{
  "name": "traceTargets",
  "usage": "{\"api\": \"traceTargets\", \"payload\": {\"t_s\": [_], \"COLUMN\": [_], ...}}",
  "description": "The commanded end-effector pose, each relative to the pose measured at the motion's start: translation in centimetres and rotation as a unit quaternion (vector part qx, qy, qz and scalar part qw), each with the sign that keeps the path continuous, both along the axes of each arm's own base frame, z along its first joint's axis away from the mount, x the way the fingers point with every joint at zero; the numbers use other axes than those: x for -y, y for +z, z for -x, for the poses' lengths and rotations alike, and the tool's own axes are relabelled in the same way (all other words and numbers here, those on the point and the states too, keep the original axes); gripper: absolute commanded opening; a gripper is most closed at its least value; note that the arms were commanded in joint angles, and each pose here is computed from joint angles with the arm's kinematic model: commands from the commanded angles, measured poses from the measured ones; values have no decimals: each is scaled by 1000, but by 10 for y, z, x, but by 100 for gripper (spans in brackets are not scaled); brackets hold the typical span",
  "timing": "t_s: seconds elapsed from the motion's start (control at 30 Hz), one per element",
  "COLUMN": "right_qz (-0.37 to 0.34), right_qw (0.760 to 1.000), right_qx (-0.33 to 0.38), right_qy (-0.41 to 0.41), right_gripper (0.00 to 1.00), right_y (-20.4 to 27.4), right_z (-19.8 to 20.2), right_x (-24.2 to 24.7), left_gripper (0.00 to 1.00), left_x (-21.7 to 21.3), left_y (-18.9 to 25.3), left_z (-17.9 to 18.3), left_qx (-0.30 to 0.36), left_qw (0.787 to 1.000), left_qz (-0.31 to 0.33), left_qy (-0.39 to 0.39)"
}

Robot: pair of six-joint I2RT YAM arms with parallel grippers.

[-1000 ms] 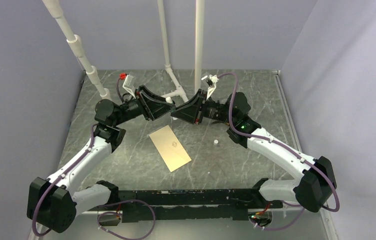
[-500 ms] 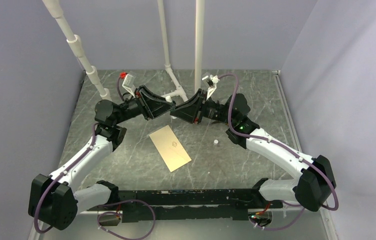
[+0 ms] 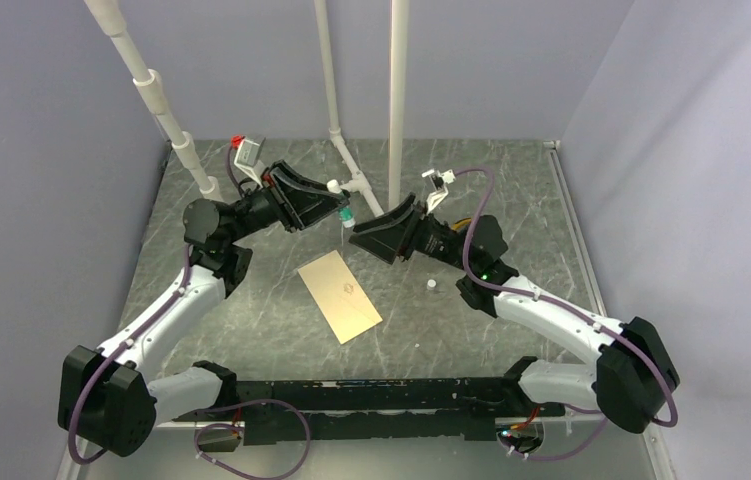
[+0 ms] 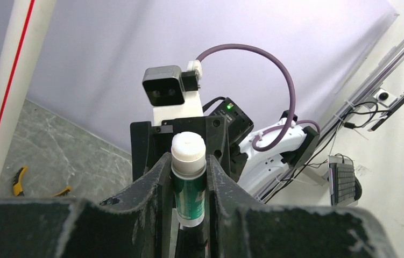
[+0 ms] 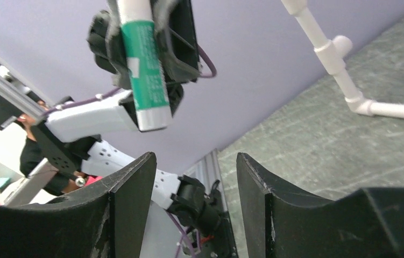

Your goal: Place the letter into the envelope and seal it

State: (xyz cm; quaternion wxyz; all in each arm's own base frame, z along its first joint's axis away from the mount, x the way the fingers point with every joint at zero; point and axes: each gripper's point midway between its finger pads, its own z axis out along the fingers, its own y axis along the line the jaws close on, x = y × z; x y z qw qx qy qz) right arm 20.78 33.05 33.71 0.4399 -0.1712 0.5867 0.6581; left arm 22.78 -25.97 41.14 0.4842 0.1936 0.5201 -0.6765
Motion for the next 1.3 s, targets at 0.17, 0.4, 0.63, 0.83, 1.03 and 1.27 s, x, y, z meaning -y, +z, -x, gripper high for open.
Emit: {"api": "traceTargets", "payload": {"t_s": [0.17, 0.4, 0.63, 0.83, 1.03, 1.27], "right_qz": [-107, -105, -89, 6, 201, 315], "right_qw": [990, 992, 993, 990, 930, 831], "right_qx": [85, 72, 75, 140, 259, 340], "right_qy": [34, 21, 24, -23, -169, -308], "right_gripper": [61, 55, 28, 0, 0, 0], "right_y": [73, 75, 71, 50, 12, 7], "right_z": [22, 11, 9, -8, -62, -111], "right_x": [2, -4, -11, -21, -14, 5], "left_gripper": [2, 2, 2, 2, 3, 2], "left_x": [-6, -4, -5, -5, -17, -42], "left_y": [31, 29, 28, 19, -6, -31], "left_z": [12, 14, 11, -3, -44, -85], "left_qx": [27, 22, 19, -13, -65, -79], "left_qw": [999, 999, 999, 999, 984, 948], "left_qz": [40, 42, 47, 24, -63, -132], "left_qy": [-5, -22, -16, 23, 152, 280]}}
